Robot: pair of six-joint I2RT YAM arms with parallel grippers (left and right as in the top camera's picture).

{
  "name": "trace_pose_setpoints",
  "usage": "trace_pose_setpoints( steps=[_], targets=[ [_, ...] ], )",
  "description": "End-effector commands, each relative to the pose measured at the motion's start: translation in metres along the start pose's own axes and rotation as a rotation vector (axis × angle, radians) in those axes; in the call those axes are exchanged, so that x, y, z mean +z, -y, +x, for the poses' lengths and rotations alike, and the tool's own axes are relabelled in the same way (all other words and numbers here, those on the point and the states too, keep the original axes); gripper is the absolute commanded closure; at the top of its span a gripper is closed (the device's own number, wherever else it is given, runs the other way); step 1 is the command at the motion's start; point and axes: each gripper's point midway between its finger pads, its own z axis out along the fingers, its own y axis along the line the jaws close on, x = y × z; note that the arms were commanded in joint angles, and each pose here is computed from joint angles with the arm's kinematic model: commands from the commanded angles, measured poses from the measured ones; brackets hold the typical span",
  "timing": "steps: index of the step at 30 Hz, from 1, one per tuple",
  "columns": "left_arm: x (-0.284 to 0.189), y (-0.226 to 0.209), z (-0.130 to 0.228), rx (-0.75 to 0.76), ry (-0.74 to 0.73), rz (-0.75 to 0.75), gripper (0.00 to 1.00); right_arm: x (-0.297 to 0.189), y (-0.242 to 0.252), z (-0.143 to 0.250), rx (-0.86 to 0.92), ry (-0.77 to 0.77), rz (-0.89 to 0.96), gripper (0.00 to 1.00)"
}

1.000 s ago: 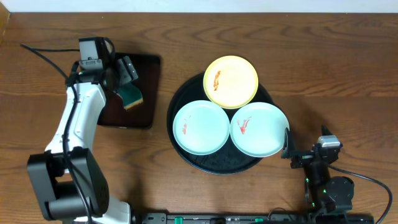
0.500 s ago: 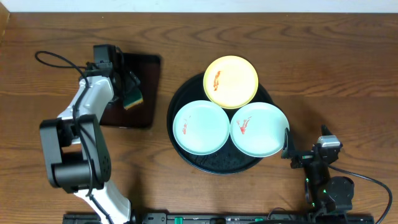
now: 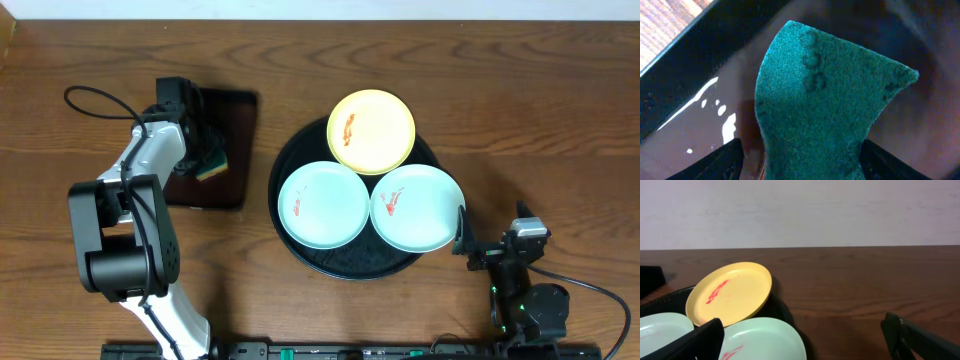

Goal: Clean dirty plates on tray and stack at the side
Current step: 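Lift the sponge with the left gripper, adjusting its grip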

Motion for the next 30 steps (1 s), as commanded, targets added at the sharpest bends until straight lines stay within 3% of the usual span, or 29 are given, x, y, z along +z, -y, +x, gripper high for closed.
trace_pose_setpoints(
  steps=[1,6,11,14,19,24,30],
  targets=[
    [0.006,-0.003,0.005,-0.005,-0.028,-0.016,0.26,0.0,0.003,0.0,-0.008,0.001,0.01,0.01],
    [0.006,-0.002,0.006,-0.004,-0.033,-0.009,0.47,0.0,0.003,0.0,-0.008,0.001,0.01,0.01],
    [0.006,-0.002,0.006,-0.004,-0.034,-0.009,0.6,0.0,0.003,0.0,-0.008,0.001,0.01,0.01],
    [0.006,-0.002,0.006,-0.003,-0.034,-0.01,0.76,0.0,0.003,0.0,-0.008,0.001,0.01,0.01],
    [0.005,-0.001,0.004,0.001,-0.027,-0.003,0.92,0.0,0.003,0.0,-0.008,0.001,0.01,0.01],
    [-0.008,0.005,-0.002,0.026,-0.002,0.03,0.92,0.0,0.003,0.0,-0.008,0.001,0.01,0.01],
    [-0.056,0.016,-0.021,0.048,0.099,0.1,0.93,0.0,0.003,0.0,-0.008,0.001,0.01,0.01]
  ],
)
